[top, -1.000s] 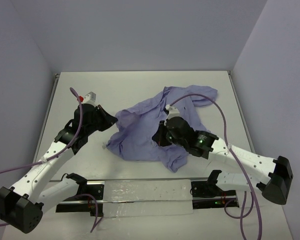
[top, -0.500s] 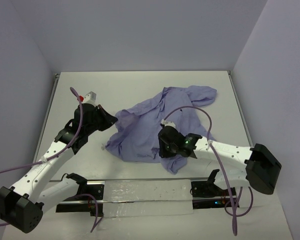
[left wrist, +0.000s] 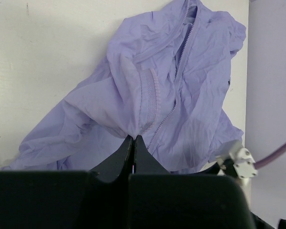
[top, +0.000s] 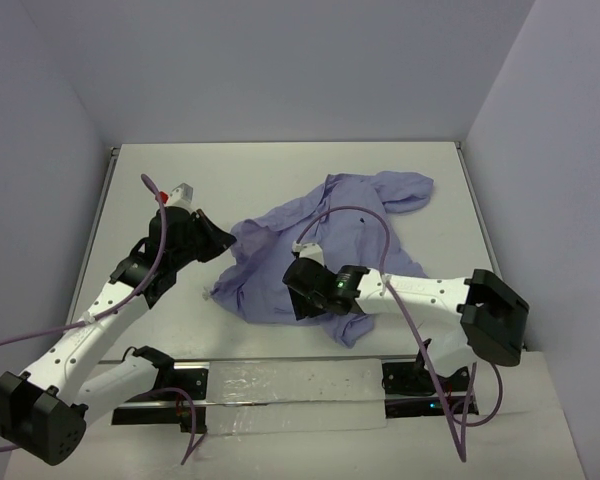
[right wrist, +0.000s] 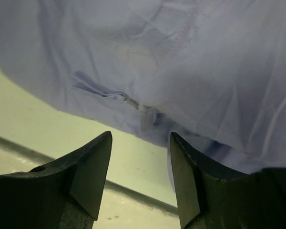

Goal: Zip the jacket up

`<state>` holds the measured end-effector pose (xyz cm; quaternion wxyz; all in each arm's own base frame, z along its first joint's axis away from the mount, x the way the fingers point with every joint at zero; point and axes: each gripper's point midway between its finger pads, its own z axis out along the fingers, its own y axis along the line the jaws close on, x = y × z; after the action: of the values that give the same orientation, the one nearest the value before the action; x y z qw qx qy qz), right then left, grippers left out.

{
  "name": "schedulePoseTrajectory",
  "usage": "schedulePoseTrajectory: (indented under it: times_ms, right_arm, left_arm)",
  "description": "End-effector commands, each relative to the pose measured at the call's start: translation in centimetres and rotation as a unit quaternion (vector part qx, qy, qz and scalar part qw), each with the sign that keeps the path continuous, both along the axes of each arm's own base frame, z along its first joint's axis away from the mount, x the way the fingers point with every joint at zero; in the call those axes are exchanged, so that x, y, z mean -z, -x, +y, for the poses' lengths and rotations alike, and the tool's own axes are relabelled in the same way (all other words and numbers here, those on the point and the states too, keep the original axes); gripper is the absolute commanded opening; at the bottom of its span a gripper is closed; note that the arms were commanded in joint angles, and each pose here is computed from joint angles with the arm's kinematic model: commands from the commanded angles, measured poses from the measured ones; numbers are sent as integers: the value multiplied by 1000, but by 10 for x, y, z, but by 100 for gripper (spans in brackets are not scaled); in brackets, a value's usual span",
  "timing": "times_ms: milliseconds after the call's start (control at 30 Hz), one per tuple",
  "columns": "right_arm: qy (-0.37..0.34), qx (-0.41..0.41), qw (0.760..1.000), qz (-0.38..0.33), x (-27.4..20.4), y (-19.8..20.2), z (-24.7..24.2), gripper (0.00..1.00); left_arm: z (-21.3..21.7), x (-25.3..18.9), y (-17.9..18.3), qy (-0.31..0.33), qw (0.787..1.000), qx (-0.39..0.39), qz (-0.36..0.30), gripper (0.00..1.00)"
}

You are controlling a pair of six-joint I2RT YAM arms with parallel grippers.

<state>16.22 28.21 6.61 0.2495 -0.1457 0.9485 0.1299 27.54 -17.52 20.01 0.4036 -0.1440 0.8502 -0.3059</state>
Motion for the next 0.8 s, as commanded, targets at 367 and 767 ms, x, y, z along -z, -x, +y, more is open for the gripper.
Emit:
schedulePoseTrajectory:
  times_ms: [367, 767]
  right_arm:
    - [27, 10, 1000, -13, 19, -14, 18, 40]
    - [-26, 16, 998, -56, -9, -23, 21, 0]
  left_arm:
    - [-2, -13, -4, 12, 1000, 2, -19, 0]
    - [-1, -14, -3, 12, 1000, 2, -24, 0]
